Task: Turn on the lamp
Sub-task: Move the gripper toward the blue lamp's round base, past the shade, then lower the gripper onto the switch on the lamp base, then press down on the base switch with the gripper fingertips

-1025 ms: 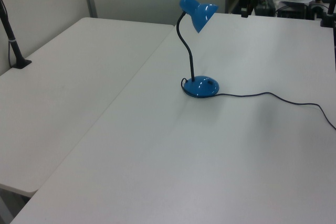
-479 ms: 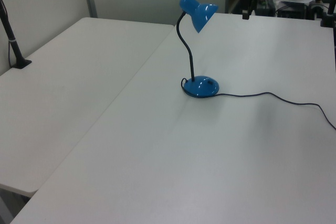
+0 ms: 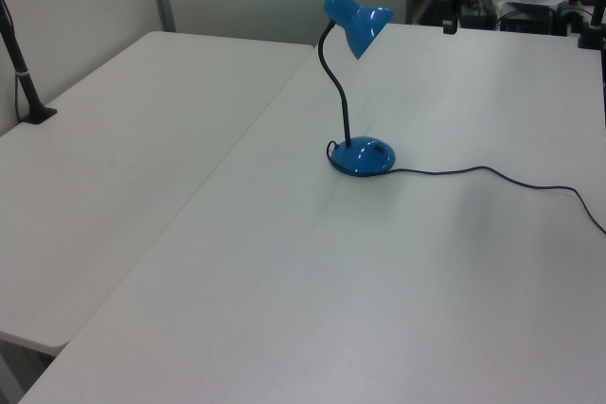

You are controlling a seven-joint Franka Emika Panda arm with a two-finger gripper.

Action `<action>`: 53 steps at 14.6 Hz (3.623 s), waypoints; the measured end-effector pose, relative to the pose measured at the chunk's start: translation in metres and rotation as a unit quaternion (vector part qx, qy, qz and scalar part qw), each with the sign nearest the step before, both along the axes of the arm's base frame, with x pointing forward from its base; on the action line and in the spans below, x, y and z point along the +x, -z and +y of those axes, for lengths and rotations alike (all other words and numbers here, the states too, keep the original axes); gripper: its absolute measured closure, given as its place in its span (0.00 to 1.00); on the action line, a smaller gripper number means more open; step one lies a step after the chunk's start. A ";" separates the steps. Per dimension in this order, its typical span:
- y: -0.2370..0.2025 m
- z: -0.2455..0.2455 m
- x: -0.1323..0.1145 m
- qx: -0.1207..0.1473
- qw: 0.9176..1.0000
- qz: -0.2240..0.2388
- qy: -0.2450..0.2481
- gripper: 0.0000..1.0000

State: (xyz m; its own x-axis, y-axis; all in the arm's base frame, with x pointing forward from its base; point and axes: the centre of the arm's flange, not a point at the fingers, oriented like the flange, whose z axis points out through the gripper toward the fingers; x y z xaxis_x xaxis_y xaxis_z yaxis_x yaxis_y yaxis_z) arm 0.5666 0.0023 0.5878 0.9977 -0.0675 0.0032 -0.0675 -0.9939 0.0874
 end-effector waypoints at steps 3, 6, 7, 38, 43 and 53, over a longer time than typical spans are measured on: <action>0.013 0.003 -0.001 0.000 1.000 0.012 -0.003 0.95; 0.049 0.005 0.002 0.001 1.000 -0.003 -0.010 0.95; 0.065 0.006 0.002 0.002 1.000 -0.012 -0.013 0.95; 0.248 0.016 0.055 0.031 0.980 -0.193 -0.042 0.95; 0.248 0.026 0.060 0.036 0.978 -0.199 -0.049 0.95; 0.257 0.029 0.063 0.038 0.977 -0.201 -0.051 0.94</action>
